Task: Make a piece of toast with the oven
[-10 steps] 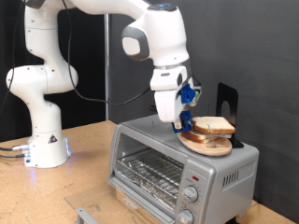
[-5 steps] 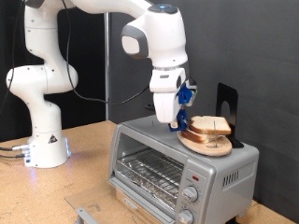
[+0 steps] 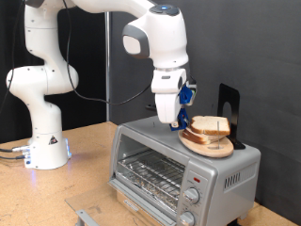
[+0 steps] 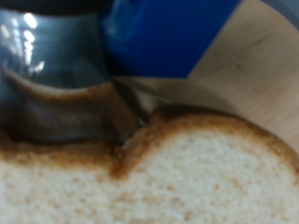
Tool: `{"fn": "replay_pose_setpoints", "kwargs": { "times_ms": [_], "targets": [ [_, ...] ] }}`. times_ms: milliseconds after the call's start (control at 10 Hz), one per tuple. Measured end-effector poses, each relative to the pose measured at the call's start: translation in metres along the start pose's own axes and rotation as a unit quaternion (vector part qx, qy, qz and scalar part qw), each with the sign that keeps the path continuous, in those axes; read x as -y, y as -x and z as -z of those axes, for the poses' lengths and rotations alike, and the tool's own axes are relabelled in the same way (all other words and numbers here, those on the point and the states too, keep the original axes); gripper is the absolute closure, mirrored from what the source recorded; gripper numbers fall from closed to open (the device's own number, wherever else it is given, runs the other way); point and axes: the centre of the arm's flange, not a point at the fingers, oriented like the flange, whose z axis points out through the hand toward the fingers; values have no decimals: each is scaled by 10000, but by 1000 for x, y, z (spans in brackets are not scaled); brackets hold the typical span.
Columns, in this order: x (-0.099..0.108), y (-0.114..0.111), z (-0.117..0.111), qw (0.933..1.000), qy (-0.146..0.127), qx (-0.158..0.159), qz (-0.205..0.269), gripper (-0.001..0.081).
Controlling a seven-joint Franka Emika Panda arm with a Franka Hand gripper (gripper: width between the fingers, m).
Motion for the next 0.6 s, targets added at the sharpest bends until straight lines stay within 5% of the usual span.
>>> {"fn": "replay_pose_setpoints", "kwargs": {
  "times_ms": [600],
  "targets": [
    [3,16,29,9993,-282,-191,127,338]
  ]
}}
